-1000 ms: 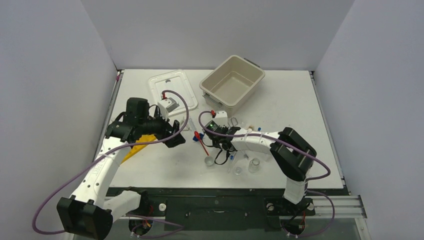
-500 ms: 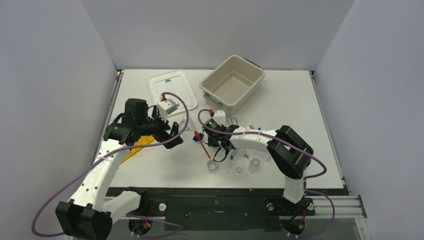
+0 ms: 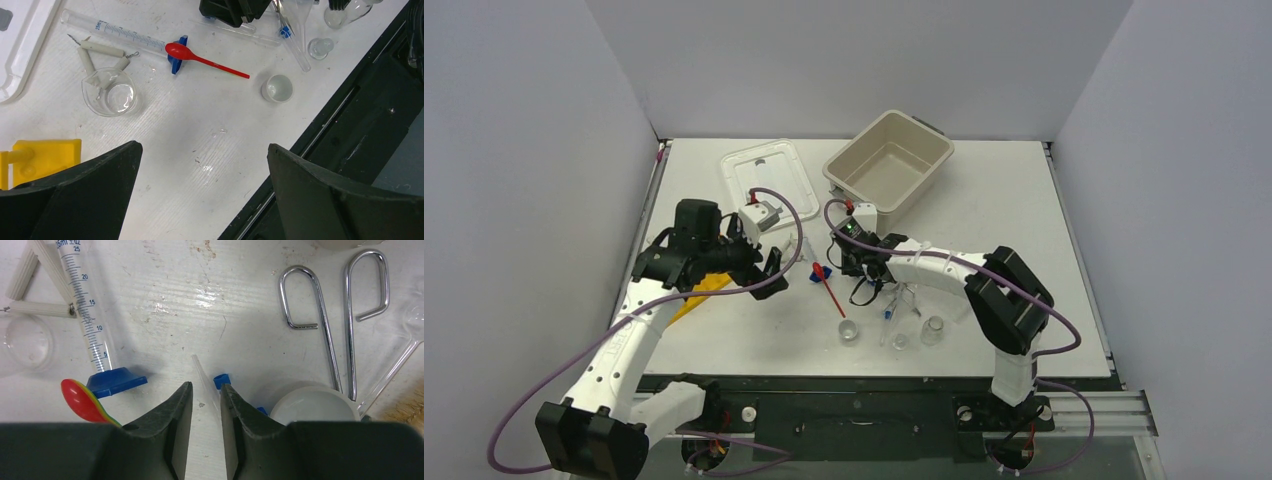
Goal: Organize the chemistry lab equipment
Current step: Place the chemistry item at the center of the board, then pick up the test tube at the center of the board.
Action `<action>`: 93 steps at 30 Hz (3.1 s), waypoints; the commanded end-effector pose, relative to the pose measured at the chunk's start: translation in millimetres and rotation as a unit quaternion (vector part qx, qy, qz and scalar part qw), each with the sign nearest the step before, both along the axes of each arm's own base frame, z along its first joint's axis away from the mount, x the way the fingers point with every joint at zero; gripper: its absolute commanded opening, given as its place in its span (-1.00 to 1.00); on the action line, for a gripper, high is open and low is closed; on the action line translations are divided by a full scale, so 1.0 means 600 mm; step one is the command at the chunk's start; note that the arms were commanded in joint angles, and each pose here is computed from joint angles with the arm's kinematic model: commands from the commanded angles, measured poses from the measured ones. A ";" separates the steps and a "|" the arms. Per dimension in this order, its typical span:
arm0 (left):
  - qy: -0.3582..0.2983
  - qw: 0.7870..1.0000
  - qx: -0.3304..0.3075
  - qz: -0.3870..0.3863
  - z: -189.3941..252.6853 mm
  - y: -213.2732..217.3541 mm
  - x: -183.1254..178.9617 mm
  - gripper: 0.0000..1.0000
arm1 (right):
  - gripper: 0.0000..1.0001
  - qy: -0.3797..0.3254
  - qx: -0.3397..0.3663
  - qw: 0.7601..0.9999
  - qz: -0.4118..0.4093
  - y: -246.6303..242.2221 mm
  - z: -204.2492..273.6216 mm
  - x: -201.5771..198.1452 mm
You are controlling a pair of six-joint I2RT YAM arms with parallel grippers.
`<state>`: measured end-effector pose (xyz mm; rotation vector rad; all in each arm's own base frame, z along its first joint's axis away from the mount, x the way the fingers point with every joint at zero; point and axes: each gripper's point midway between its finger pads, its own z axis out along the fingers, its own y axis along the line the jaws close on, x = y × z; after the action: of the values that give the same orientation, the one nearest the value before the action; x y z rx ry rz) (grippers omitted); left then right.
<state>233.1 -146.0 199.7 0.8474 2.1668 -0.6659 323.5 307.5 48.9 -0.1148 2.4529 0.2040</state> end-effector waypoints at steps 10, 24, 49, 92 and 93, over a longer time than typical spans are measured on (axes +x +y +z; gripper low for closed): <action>-0.015 1.000 0.011 -0.007 0.001 0.004 -0.001 0.93 | -0.63 0.004 -0.043 0.999 -0.005 -0.023 -0.014 0.019; -0.019 1.000 0.018 -0.005 0.004 0.008 -0.001 0.93 | -0.61 0.026 -0.050 0.998 0.004 -0.017 -0.043 0.013; -0.011 0.996 -0.085 -0.031 0.062 -0.044 -0.007 0.93 | -1.00 -0.209 0.116 0.971 -0.027 0.048 0.323 0.021; -0.084 0.982 -0.153 -0.073 0.134 -0.047 -0.026 -0.86 | -0.79 -0.145 0.382 0.906 0.109 0.182 0.478 -0.119; -0.086 0.982 -0.147 -0.079 0.131 -0.046 -0.029 -0.89 | -0.67 -0.128 0.372 0.912 0.115 0.177 0.466 -0.121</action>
<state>228.2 -176.4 273.5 0.7391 1.8831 -0.9927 255.9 420.3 318.2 -0.0332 1.8489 0.9887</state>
